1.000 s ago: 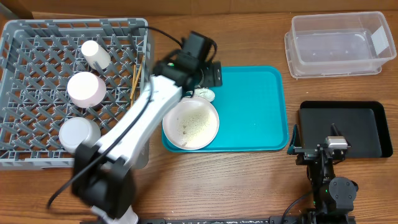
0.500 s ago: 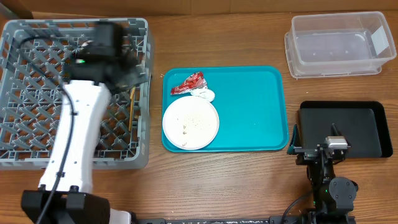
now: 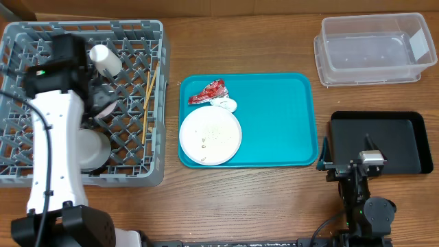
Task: Sort waste into correct bins and load items into the dishwasher
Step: 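Raise the right gripper and reach it toward the white plate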
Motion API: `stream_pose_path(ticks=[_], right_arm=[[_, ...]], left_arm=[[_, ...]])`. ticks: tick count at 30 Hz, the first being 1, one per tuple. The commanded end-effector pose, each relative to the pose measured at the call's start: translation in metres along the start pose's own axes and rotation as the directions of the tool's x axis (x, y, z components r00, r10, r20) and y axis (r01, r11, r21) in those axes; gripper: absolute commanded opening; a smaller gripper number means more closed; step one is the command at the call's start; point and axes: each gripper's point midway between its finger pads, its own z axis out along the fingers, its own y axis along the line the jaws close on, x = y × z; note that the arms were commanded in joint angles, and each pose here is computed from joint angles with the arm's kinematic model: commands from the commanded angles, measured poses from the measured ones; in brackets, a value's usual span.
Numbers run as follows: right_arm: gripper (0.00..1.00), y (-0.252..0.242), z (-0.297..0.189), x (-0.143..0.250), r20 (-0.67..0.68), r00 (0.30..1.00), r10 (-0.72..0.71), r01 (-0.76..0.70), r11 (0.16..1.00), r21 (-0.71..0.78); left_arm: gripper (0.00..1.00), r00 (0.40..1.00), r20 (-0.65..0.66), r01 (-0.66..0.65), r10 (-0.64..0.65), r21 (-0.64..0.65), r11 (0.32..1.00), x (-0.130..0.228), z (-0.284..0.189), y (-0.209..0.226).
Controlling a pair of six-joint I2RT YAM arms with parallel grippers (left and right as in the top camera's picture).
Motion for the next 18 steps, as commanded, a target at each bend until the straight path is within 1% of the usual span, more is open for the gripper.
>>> stream_pose_path(ticks=[1, 2, 3, 4, 5, 6, 8, 10, 13, 16, 18], right_arm=[[1.0, 0.074, -0.017, -0.011, 0.013, 0.995, 0.096, -0.081, 0.896, -0.436], [1.0, 0.102, -0.034, -0.014, -0.03, 0.989, 0.142, -0.132, 0.791, -0.597], [0.99, 0.122, -0.052, -0.015, -0.084, 0.982, 0.167, -0.177, 0.682, -0.71], [1.0, 0.137, -0.07, -0.02, -0.112, 0.978, 0.177, -0.196, 0.577, -0.793], [1.0, 0.147, -0.086, -0.029, -0.108, 0.979, 0.172, -0.18, 0.488, -0.854], [1.0, 0.15, -0.094, -0.036, -0.077, 0.983, 0.167, -0.146, 0.455, -0.879], [1.0, 0.151, -0.101, -0.056, 0.007, 0.983, 0.183, -0.076, 0.442, -0.894], [1.0, 0.149, -0.106, -0.077, 0.096, 0.972, 0.215, -0.015, 0.461, -0.887], [1.0, 0.137, -0.105, -0.108, 0.153, 0.931, 0.331, -0.042, 0.515, -0.856], [1.0, 0.122, -0.098, -0.128, 0.172, 0.879, 0.445, -0.123, 0.561, -0.818], [0.99, 0.114, -0.096, -0.139, 0.19, 0.851, 0.489, -0.155, 0.58, -0.8]], left_arm=[[1.0, 0.964, -0.054, 0.26, -0.259, 0.01, 0.966, -0.009, 0.006, 0.024], [1.0, 0.957, -0.073, 0.283, -0.281, 0.023, 0.959, -0.01, 0.008, 0.026], [1.0, 0.951, -0.088, 0.301, -0.298, 0.031, 0.953, -0.011, 0.009, 0.029], [1.0, 0.944, -0.098, 0.319, -0.314, 0.035, 0.947, -0.013, 0.01, 0.032], [1.0, 0.94, -0.099, 0.33, -0.326, 0.032, 0.943, -0.014, 0.011, 0.036], [1.0, 0.937, -0.098, 0.339, -0.335, 0.028, 0.94, -0.016, 0.011, 0.039], [1.0, 0.933, -0.097, 0.352, -0.348, 0.023, 0.936, -0.017, 0.012, 0.043], [1.0, 0.931, -0.097, 0.355, -0.351, 0.022, 0.935, -0.018, 0.013, 0.044], [1.0, 0.931, -0.097, 0.355, -0.351, 0.022, 0.935, -0.018, 0.013, 0.044], [1.0, 0.931, -0.097, 0.354, -0.351, 0.022, 0.935, -0.018, 0.013, 0.044], [1.0, 0.932, -0.097, 0.354, -0.351, 0.022, 0.935, -0.018, 0.013, 0.044]])
